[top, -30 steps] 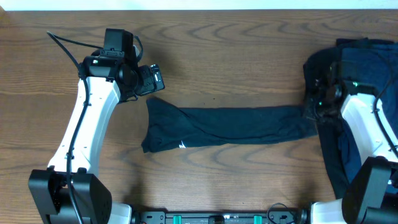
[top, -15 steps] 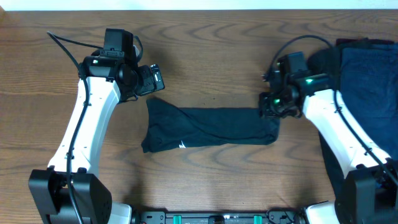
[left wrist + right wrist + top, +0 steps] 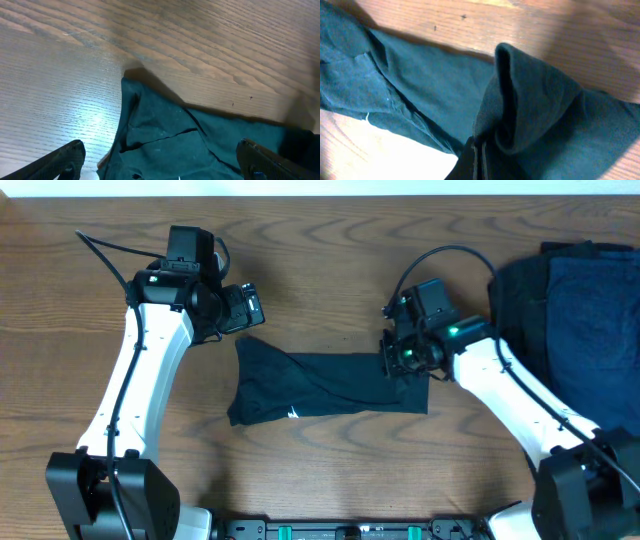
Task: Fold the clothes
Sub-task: 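Fold the strip's right end leftward over the middle with the right gripper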
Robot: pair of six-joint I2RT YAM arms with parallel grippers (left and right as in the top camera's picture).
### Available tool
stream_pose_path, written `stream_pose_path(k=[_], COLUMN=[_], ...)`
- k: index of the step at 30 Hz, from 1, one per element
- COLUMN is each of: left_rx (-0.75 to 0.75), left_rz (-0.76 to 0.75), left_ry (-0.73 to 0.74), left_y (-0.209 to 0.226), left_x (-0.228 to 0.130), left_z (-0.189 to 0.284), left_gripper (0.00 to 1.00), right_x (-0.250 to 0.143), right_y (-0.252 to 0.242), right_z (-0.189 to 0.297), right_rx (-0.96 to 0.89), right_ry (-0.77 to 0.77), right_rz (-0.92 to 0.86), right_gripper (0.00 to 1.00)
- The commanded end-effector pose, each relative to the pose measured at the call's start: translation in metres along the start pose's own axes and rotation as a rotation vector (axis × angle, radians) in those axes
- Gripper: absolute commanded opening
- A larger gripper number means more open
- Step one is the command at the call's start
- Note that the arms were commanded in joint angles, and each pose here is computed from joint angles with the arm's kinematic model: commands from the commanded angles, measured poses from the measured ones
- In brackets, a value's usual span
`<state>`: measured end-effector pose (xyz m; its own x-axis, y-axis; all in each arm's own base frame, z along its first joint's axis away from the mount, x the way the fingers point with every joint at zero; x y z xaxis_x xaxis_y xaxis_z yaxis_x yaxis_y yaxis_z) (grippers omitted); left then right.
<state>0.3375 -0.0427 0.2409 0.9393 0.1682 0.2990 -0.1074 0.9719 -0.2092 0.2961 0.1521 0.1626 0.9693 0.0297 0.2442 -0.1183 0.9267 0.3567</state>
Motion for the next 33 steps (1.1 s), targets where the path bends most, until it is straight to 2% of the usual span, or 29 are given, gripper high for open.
stream_pose_path(k=[1, 6, 18, 28, 32, 33], left_rx=[-0.01, -0.01, -0.01, -0.01, -0.01, -0.01], left_rz=[-0.005, -0.005, -0.005, -0.005, -0.005, -0.005], left_ry=[-0.015, -0.015, -0.015, -0.015, -0.015, -0.015], left_y=[-0.002, -0.002, -0.002, -0.002, -0.002, -0.002], left_x=[0.002, 0.002, 0.002, 0.002, 0.002, 0.002], left_z=[0.005, 0.005, 0.005, 0.005, 0.005, 0.005], left_gripper=[0.98, 0.98, 0.98, 0.98, 0.98, 0.98], right_x=[-0.008, -0.01, -0.014, -0.008, -0.007, -0.007], right_y=[0.009, 0.023, 0.03, 0.049, 0.048, 0.048], right_z=[-0.014, -0.026, -0.053, -0.062, -0.062, -0.062], right_rx=[0.017, 0.074, 0.074, 0.205, 0.2, 0.201], right_ry=[0.042, 0.063, 0.101, 0.082, 0.076, 0.074], right_rz=[0.005, -0.005, -0.057, -0.05, -0.05, -0.049], right_gripper=[0.01, 0.01, 0.01, 0.02, 0.19, 0.29])
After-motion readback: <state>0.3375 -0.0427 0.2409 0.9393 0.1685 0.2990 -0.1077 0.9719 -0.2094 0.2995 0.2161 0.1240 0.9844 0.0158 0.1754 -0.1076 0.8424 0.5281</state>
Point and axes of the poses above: each gripper's point midway between its finger pads, its own z axis back along the fingers, its own y axis along the line the jaws close on, x = y × z, the point moved 9 cm from there along z, back along the fingers, and after that the axes turned 7 degrees about -z, right-handed, at the moved point
